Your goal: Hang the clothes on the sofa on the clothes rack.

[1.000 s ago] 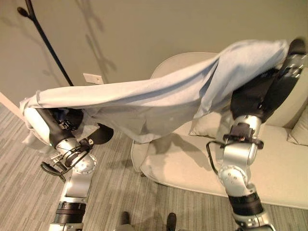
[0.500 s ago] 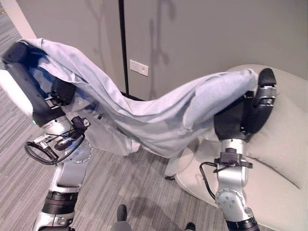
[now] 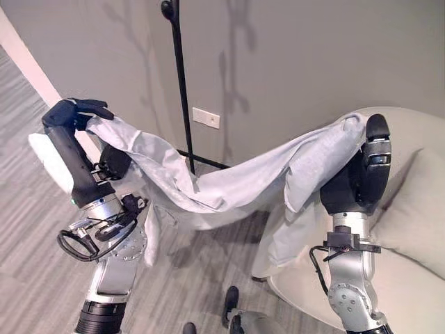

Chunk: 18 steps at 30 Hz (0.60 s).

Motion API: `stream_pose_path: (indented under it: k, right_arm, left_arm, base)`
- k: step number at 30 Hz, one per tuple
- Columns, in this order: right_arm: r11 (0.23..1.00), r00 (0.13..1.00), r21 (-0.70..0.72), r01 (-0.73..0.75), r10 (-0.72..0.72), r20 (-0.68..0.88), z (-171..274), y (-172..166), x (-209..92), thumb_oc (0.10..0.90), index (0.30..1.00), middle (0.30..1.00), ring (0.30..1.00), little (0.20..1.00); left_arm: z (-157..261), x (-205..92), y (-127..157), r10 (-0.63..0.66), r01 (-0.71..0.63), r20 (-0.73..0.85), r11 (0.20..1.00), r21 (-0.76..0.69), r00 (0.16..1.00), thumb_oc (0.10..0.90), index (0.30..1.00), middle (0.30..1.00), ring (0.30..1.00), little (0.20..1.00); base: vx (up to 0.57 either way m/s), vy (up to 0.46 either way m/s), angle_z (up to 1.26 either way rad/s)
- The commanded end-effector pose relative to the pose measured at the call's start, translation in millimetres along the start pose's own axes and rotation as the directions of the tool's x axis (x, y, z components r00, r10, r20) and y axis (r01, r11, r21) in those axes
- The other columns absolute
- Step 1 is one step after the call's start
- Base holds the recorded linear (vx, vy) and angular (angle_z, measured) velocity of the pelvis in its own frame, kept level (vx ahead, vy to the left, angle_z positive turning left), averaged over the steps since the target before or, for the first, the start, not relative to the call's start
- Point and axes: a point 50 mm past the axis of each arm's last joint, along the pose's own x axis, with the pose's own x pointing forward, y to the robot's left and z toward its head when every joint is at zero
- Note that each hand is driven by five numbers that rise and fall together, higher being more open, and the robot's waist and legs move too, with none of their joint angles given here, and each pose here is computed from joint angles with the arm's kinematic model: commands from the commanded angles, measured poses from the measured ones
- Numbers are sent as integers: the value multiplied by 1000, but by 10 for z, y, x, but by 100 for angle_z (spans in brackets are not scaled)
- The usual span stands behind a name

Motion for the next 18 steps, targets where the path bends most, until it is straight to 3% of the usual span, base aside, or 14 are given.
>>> stream_pose_path:
  k: [1, 11, 18]
  right_arm:
    - [987, 962, -28, -160, 162, 221, 320, 265, 118, 400, 300, 300, 300, 300]
    - [985, 978, -146, -91, 116, 174, 332, 79, 202, 400, 300, 300, 300, 300]
    - [946, 959, -315, -73, 153, 238, 530, 32, 385, 400, 300, 300, 300, 300]
  left_arm:
    - [423, 291, 85, 91, -63, 283, 993, -104, 955, 400, 300, 300, 300, 300]
    - [451, 441, 67, 163, -146, 336, 986, -75, 928, 400, 300, 300, 300, 300]
    - [583, 839, 329, 286, -390, 570, 919, 66, 770, 400, 300, 300, 300, 300]
  base:
    - [272, -74, 15]
    - [176, -52, 9]
    - [357, 327, -56]
